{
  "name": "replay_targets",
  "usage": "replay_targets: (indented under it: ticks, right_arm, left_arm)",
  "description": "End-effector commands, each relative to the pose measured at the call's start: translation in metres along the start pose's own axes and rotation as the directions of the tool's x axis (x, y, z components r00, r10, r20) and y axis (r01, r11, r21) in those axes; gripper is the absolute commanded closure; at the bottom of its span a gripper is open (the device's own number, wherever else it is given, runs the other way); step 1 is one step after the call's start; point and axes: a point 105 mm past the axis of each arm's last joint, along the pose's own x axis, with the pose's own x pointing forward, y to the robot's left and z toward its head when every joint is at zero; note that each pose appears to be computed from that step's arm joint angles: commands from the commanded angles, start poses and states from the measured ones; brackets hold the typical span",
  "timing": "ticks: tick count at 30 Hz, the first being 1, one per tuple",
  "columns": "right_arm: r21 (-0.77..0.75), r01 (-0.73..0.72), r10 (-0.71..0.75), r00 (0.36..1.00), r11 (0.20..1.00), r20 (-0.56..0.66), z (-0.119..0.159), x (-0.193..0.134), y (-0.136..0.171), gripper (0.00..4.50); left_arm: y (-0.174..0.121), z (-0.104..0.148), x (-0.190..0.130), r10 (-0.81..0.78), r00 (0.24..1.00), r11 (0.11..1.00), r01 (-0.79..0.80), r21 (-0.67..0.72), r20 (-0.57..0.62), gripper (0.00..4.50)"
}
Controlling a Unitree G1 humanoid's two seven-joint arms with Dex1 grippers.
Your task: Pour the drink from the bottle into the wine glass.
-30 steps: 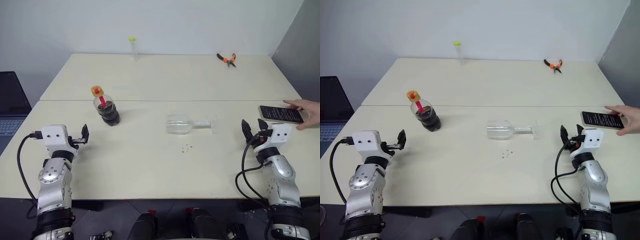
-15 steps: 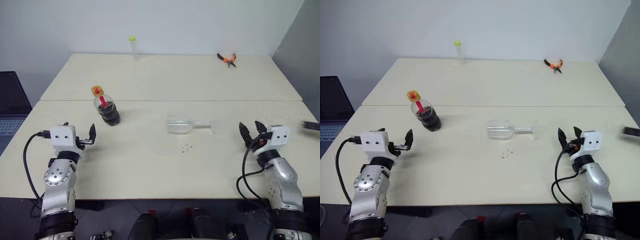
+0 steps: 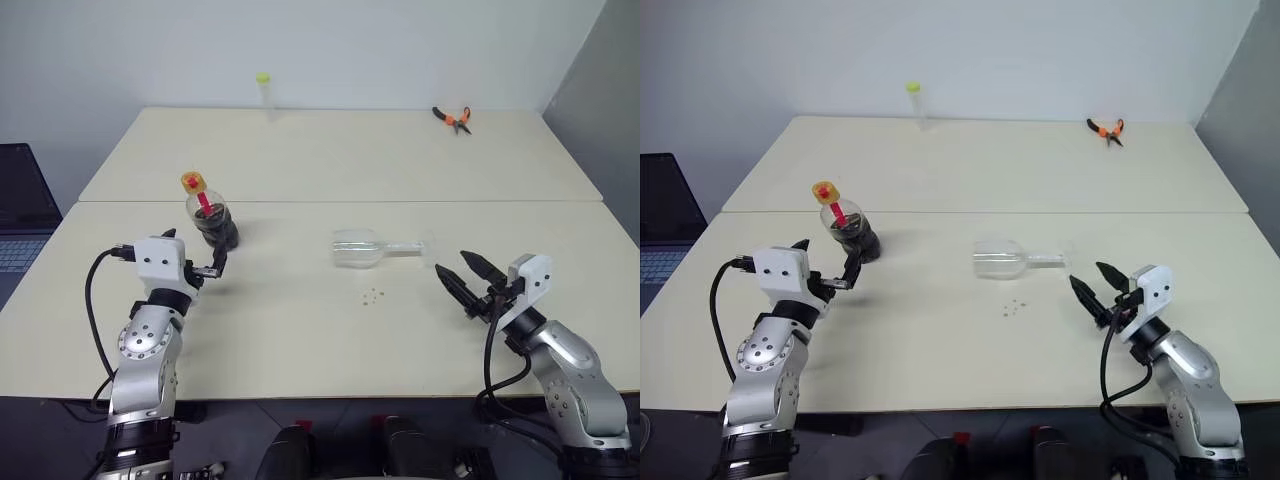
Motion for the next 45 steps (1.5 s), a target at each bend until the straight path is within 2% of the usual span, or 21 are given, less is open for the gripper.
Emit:
replay_targets:
  ticks: [1,11,18,30,40,43,45]
  right_arm:
    - [-0.054,-0.138,0.141,0.989,0.989,0.037,0.023,0.004,0.023,1.24]
    - [-0.065,-0.254,0.256,0.966,0.965,0.041,0.033,0.009,0.038,1.24]
    - [-0.094,-0.291,0.297,0.952,0.952,0.068,0.045,0.016,0.044,1.24]
    - [-0.105,-0.327,0.335,0.939,0.939,0.077,0.054,0.027,0.057,1.24]
    - [-0.109,-0.325,0.335,0.939,0.939,0.082,0.058,0.031,0.063,1.24]
    - [-0.116,-0.314,0.324,0.942,0.942,0.084,0.059,0.031,0.062,1.24]
    - [-0.119,-0.304,0.315,0.945,0.945,0.088,0.061,0.03,0.062,1.24]
  left_arm:
    - [0.001,0.009,0.005,0.009,1.0,1.0,-0.009,-0.001,0.024,0.01]
    - [0.004,-0.006,0.016,0.063,0.998,0.997,-0.065,-0.052,-0.029,0.01]
    - [-0.004,-0.016,0.036,0.009,0.998,0.998,-0.014,-0.067,-0.068,0.01]
    - [-0.003,-0.014,0.068,-0.012,0.998,0.997,0.007,-0.074,-0.059,0.01]
    - [-0.008,-0.009,0.082,-0.059,0.998,0.992,0.054,-0.117,-0.037,0.01]
    - [-0.009,-0.004,0.083,-0.072,0.997,0.991,0.07,-0.118,-0.019,0.6]
    - [-0.011,0.0,0.082,-0.091,0.996,0.989,0.09,-0.119,-0.005,1.25]
